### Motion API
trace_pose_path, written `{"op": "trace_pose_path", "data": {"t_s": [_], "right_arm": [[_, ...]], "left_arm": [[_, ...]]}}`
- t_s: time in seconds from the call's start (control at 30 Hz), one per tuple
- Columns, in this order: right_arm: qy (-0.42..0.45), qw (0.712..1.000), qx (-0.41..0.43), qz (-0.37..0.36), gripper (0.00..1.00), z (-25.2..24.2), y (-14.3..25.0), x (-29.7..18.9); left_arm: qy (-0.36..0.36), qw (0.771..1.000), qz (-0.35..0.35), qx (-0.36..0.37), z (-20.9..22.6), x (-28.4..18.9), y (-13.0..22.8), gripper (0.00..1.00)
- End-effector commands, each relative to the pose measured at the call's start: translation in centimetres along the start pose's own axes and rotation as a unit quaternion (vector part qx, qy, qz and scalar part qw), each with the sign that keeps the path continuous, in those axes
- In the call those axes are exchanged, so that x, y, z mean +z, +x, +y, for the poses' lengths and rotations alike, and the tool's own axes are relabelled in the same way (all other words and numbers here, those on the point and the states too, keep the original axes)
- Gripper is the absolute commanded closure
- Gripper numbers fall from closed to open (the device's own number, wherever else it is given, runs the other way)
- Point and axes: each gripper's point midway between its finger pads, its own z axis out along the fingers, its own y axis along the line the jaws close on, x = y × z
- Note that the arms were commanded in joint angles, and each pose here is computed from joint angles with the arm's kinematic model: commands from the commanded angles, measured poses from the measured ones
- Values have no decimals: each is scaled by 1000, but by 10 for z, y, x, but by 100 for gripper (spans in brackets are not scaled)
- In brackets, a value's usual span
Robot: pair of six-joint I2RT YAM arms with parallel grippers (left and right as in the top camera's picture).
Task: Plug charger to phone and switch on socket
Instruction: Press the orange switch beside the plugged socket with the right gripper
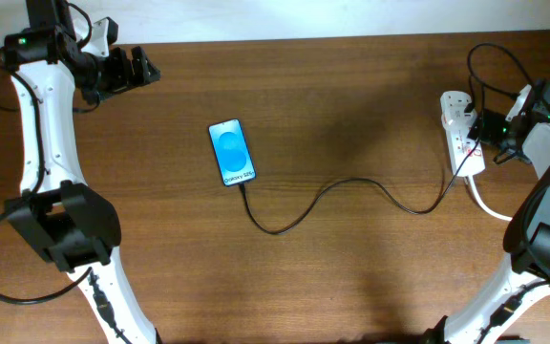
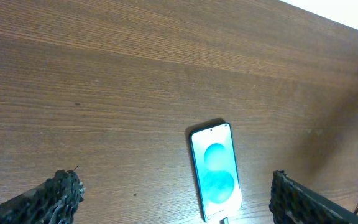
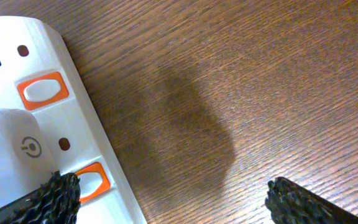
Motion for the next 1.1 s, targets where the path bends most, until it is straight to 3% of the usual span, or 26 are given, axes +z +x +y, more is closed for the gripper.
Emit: {"op": "trace_pose_path", "data": {"t_s": [0.0, 0.37, 0.53, 1.07], "right_arm": [[-22, 999, -10, 21, 1, 12, 11, 9], [-42, 998, -25, 38, 1, 18, 19, 10], [39, 999, 20, 29, 1, -10, 15, 10], [-23, 999, 23, 19, 1, 16, 10, 11]], "left_arm": [[-2, 1000, -5, 7, 1, -2, -3, 0], [-2, 1000, -5, 7, 1, -2, -3, 1], [-2, 1000, -5, 7, 1, -2, -3, 0], [-2, 1000, -5, 7, 1, -2, -3, 1]]}}
